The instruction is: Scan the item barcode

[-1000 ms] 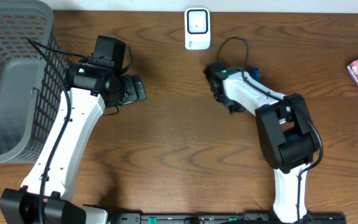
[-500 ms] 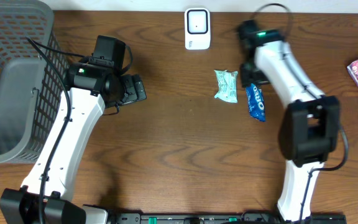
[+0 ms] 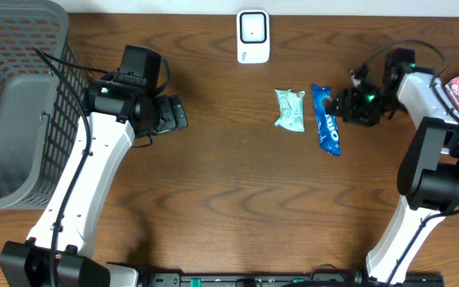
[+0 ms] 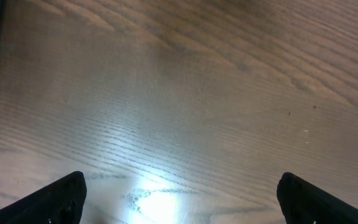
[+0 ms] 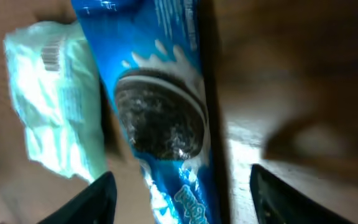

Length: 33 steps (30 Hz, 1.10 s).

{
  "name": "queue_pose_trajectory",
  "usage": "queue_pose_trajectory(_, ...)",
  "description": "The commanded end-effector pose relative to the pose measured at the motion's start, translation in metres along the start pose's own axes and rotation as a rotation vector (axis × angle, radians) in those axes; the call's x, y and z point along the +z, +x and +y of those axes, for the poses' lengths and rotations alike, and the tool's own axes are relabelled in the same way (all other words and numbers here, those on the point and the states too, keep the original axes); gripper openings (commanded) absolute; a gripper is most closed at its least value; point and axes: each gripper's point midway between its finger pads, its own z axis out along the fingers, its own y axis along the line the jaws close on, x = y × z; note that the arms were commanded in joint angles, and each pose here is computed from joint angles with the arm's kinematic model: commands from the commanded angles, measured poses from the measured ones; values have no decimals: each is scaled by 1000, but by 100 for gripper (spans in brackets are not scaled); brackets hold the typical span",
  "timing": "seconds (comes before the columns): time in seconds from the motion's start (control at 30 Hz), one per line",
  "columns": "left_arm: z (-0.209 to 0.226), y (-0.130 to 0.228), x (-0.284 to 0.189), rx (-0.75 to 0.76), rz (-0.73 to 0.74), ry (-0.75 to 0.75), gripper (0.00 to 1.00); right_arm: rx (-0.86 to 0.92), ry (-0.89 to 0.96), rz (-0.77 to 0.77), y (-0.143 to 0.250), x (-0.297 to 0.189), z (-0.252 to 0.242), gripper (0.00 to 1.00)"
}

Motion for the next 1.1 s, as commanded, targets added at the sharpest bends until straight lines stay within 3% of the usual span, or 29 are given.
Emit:
queue_pose_trajectory(0.0,4,0,1,14,1,-16,98,17,-60,-8,8,9,7,57)
queue_pose_trajectory(0.23,4,0,1,14,1,-16,98,10,-63,-11,14,23,7,20)
queue_pose_trajectory(0.33,4,0,1,14,1,-16,98,-17,-88,1,16,28,21,15)
queue_pose_trajectory(0.4,4,0,1,14,1,-16,98,-48,-91,4,15,34,31,1)
queue_pose_trajectory(0.6,4,0,1,14,1,-16,98,-83,-99,-18,4,37,58,1)
queue_pose_trajectory(0.9,4,0,1,14,1,-16,98,-221,-63,-265,-74,-55,132,1)
queue_pose_trajectory(1.07,4,0,1,14,1,-16,98,-285,-90,-369,-95,-53,178,1)
